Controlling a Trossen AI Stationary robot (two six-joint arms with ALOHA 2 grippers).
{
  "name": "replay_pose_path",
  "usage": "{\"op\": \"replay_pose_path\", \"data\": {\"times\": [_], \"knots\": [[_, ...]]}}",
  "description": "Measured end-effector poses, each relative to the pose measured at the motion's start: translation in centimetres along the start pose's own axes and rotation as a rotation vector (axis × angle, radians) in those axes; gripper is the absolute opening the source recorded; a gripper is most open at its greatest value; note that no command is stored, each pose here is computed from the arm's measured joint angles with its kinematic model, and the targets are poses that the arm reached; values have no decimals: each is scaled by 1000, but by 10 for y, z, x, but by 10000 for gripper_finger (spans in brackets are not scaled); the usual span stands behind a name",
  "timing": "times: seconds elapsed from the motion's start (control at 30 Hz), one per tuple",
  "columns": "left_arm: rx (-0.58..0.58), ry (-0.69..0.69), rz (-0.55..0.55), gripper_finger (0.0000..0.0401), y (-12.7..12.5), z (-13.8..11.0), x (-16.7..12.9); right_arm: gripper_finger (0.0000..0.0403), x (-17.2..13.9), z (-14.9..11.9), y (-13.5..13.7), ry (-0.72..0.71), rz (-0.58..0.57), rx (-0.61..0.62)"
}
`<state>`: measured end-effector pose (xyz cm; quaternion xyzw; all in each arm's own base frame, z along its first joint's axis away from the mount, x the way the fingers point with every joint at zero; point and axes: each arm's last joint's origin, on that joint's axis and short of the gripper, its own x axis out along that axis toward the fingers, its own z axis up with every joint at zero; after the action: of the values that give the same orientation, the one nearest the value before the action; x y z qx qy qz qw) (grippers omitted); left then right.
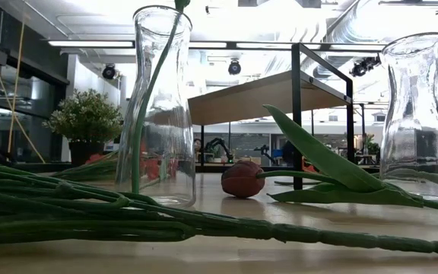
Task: Pick and place flowers into a vace then onto a shelf
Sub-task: Put the orange tulip into the left transparent vase
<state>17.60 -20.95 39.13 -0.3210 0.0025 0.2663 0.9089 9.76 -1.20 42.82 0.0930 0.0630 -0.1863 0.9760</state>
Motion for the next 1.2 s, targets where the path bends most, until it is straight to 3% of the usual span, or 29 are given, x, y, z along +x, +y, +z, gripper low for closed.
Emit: {"op": "replay_pose_path", "data": {"times": [0.2, 0.63, 1.2], "knots": [[6, -82, -34, 20, -16, -8, 1, 366, 0, 0, 0, 0, 0, -65], [77, -196, -29, 20, -41, -36, 6, 365, 0, 0, 0, 1, 6, -68], [288, -242, 76, 20, -43, -72, 47, 365, 0, 0, 0, 2, 8, -63]]}}
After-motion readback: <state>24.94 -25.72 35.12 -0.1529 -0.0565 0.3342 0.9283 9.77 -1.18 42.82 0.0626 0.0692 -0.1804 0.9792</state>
